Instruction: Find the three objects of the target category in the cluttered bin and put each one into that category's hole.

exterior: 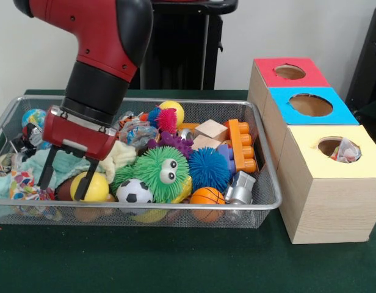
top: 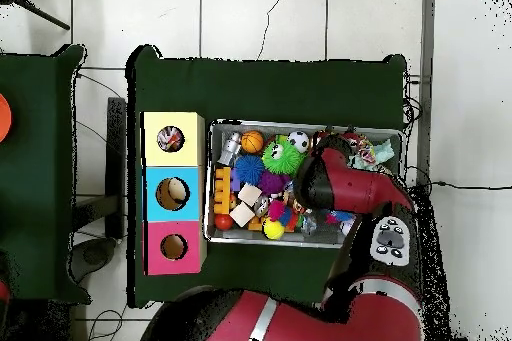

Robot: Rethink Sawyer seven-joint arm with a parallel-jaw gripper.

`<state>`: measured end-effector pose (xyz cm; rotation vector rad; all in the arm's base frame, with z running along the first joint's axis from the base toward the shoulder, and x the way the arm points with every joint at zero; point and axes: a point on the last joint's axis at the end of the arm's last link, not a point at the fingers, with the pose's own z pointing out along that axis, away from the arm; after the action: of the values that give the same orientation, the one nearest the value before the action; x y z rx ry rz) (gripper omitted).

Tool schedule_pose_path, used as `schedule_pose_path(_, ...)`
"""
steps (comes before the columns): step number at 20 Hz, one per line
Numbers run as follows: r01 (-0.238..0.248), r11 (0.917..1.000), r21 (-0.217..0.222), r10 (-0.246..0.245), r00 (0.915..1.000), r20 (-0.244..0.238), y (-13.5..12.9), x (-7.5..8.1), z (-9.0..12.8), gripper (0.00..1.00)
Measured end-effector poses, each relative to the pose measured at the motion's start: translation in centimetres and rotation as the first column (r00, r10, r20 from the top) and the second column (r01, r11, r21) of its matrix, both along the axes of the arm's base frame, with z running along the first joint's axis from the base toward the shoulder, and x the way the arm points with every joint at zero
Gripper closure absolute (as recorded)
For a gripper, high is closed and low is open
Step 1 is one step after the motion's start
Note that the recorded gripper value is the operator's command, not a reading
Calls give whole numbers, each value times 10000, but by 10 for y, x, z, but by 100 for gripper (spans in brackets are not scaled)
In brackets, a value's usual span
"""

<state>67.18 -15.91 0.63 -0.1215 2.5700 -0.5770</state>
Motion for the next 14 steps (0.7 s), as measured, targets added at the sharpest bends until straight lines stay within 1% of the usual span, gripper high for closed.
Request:
schedule_pose_path(5,-294,9981,-550,287,9995,-137,8,-3,6,0)
schedule_pose_path(9,-486,9936,-1015,469,9987,-192,13,-3,18,0)
schedule_pose_path(14,-474,9908,-1268,455,9988,-177,9,-4,27,0)
